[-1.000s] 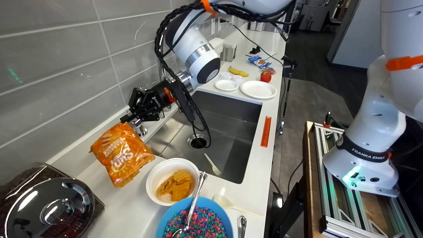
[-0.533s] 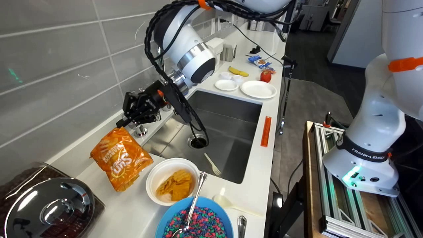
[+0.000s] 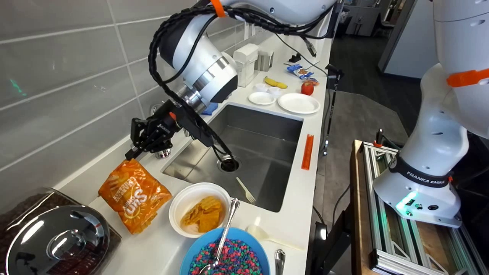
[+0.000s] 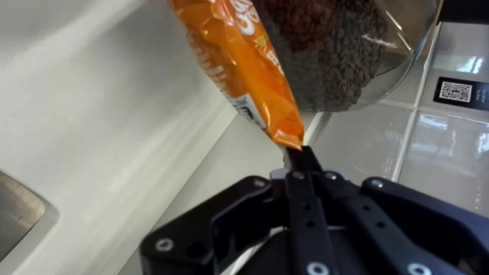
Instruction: Pour the contents from the orange packet onto the white bowl
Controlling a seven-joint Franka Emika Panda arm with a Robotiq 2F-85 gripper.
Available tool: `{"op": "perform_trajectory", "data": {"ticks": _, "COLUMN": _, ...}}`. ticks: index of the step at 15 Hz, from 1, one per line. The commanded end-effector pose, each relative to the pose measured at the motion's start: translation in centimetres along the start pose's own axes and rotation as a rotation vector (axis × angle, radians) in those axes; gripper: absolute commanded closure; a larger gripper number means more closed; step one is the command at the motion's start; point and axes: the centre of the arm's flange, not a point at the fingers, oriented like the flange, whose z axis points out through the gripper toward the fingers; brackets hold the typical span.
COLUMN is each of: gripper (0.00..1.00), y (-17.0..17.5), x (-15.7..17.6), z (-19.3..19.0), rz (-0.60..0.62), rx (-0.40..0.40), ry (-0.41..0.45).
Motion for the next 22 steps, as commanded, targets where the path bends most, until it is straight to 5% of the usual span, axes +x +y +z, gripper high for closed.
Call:
{"op": "perform_trajectory", "data": {"ticks": 1, "gripper": 1.0, "y": -0.1, "x": 0.9, "z": 1.5, "rz": 0.003, "rx": -0.044, "ry": -0.001}}
{"op": "perform_trajectory", "data": {"ticks": 3, "gripper": 0.95, "y": -0.1, "x": 1.1, "z": 1.6, "rz": -0.003, "rx": -0.052, "ry": -0.004}}
{"op": "perform_trajectory", "data": {"ticks": 4, "gripper": 0.73, "y": -0.1, "x": 1.2, "z": 1.6, "rz": -0.005, "rx": -0.057, "ry": -0.005}}
{"op": "perform_trajectory", "data": {"ticks": 7, "gripper": 0.64, "y": -0.4, "x": 1.2, "z": 1.6, "rz": -0.012, "rx": -0.064, "ry": -0.01}}
{"op": "perform_trajectory", "data": {"ticks": 15, "gripper": 0.04, "y": -2.0, "x": -0.4, "z": 0.6, "rz": -0.003, "rx": -0.108, "ry": 0.045}}
{"op": "perform_trajectory", "data": {"ticks": 22, "gripper": 0.0, "y": -3.8, "x": -2.2, "z": -1.1, "rz": -0.024, "rx": -0.165, "ry": 0.081}}
